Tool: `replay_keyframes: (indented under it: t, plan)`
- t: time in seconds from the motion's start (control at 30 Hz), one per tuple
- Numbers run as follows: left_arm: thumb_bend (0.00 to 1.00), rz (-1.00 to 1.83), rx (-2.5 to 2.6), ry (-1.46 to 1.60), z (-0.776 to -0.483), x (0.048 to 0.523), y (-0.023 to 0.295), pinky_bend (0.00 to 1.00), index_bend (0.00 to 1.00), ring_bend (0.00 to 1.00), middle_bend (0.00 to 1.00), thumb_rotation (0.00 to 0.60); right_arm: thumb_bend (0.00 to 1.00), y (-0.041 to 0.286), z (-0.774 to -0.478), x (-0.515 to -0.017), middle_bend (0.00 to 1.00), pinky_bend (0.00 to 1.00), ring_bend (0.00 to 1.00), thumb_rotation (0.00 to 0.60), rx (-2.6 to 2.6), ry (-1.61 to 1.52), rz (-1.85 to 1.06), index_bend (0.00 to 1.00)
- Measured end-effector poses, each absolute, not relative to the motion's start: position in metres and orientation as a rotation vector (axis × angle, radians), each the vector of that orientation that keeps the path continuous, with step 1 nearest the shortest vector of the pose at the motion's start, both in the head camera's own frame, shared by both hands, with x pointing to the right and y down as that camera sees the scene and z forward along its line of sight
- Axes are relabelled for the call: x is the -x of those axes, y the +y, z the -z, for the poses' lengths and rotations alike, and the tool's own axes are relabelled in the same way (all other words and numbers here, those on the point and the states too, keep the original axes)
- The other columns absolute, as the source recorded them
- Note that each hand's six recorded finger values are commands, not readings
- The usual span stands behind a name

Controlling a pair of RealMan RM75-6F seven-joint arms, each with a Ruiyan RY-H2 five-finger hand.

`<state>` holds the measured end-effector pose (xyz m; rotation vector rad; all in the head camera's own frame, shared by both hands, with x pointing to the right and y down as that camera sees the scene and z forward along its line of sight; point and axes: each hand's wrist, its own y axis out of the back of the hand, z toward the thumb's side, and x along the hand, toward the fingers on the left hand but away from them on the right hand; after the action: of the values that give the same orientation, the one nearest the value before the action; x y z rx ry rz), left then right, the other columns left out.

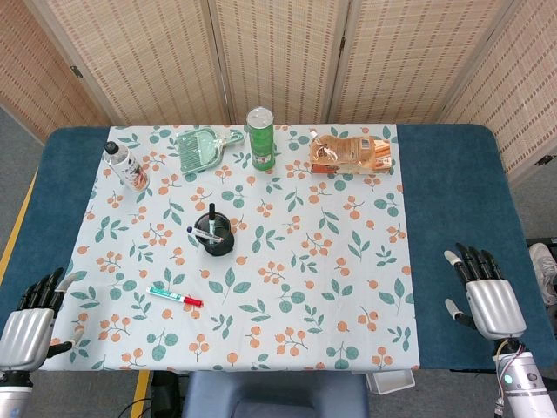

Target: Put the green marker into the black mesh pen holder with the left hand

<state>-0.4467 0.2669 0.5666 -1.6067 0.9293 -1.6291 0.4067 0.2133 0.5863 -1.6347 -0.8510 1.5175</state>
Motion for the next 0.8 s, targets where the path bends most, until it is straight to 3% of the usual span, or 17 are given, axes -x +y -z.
replay_keyframes:
  t: [0.43, 0.6, 0.8]
  plan:
    - [0.25, 1.552, 1.686, 0.890, -0.566, 0.427, 0.270, 0.13, 0.01, 0.00, 0.00, 0.600, 0.30, 0.212, -0.586, -0.409, 0.00, 0.00, 0.00, 0.600, 1.659, -0.857, -1.518, 0.07]
    - [0.25, 1.498, 1.760, 0.797, -0.563, 0.415, 0.261, 0.13, 0.12, 0.00, 0.00, 0.600, 0.30, 0.208, -0.589, -0.406, 0.00, 0.00, 0.00, 0.600, 1.667, -0.841, -1.514, 0.07]
    - [0.25, 1.459, 1.826, 0.663, -0.571, 0.392, 0.246, 0.13, 0.18, 0.00, 0.00, 0.600, 0.30, 0.206, -0.591, -0.404, 0.00, 0.00, 0.00, 0.600, 1.677, -0.835, -1.510, 0.07]
